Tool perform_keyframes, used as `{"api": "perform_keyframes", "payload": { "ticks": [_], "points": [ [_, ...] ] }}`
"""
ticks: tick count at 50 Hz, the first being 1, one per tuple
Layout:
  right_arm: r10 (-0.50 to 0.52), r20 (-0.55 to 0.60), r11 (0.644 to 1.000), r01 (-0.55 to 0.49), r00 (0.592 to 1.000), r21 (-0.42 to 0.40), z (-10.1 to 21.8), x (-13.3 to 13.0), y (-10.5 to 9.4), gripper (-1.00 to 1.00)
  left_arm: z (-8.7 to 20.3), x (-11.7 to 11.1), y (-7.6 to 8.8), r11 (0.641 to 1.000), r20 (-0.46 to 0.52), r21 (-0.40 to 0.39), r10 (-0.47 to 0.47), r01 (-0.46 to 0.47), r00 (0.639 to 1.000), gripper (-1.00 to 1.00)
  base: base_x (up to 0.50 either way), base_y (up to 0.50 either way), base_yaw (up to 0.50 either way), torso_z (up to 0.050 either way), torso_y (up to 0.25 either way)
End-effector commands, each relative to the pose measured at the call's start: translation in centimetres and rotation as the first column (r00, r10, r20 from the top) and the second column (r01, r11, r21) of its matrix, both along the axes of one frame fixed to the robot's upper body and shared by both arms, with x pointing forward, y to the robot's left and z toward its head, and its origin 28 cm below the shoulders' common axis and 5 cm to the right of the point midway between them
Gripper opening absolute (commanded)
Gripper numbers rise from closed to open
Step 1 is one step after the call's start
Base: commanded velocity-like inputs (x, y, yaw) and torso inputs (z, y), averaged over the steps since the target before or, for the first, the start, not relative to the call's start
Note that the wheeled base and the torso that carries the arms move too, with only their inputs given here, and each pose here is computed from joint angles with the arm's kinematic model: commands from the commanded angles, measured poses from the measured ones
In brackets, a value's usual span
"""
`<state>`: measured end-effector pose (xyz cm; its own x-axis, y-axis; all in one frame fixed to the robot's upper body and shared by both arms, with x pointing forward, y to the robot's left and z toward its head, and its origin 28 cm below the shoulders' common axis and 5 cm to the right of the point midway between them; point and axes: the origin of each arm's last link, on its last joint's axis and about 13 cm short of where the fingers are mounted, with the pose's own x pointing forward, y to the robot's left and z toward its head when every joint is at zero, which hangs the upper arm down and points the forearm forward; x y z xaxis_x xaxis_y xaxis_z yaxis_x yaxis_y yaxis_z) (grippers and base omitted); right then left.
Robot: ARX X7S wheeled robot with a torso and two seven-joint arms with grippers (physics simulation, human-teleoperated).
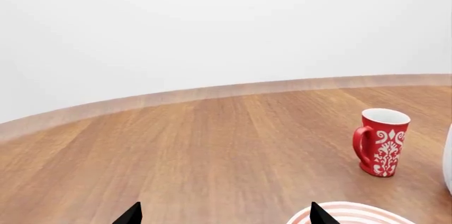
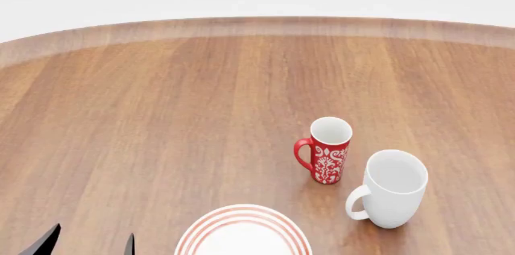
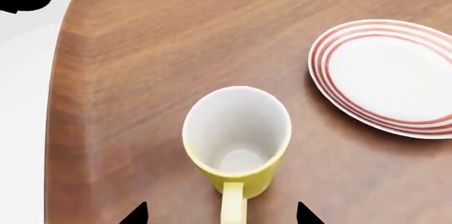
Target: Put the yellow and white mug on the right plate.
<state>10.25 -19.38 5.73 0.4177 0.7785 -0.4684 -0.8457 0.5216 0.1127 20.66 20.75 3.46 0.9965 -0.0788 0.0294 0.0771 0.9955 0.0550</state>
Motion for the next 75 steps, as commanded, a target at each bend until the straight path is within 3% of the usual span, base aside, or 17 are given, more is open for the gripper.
{"api": "perform_keyframes", "payload": {
  "ticks": [1,8,53,66,67,75],
  "points": [
    [-0.015,-0.011,0.999,0.014,1.000,-0.050,-1.0,0.4,0.4,1.00,0.0,0.0,0.0,1.000,-0.001,-0.002,-0.001,0.001,1.000,1.00,0.00,0.00,0.00,0.000,0.000],
    [-0.035,-0.009,0.995,0.034,0.999,-0.097,-1.7,0.7,0.5,1.00,0.0,0.0,0.0,1.000,-0.001,-0.002,-0.002,0.002,1.000,1.00,0.00,0.00,0.00,0.000,0.000],
    [-0.024,0.041,0.992,0.029,0.999,-0.123,-3.8,1.5,2.6,1.00,0.0,0.1,0.1,1.000,0.000,-0.005,0.004,-0.004,1.000,1.00,0.00,0.00,0.00,0.000,0.000],
    [0.017,0.033,0.992,-0.013,0.999,-0.124,-4.3,1.2,3.2,1.00,0.0,0.1,0.1,1.000,0.002,-0.005,0.004,-0.004,1.000,1.00,0.00,0.00,0.00,0.000,0.000],
    [0.022,0.032,0.992,-0.018,0.999,-0.125,-4.4,1.2,3.2,-1.00,0.0,0.1,0.1,1.000,0.002,-0.006,0.004,-0.004,1.000,1.00,0.00,0.00,0.00,0.000,0.000],
    [0.049,0.027,0.992,-0.046,0.998,-0.117,-4.3,0.9,3.4,-1.00,0.1,0.1,0.1,1.000,0.004,-0.007,0.005,-0.005,1.000,1.00,0.00,0.00,0.00,0.000,0.000]
  ]
}}
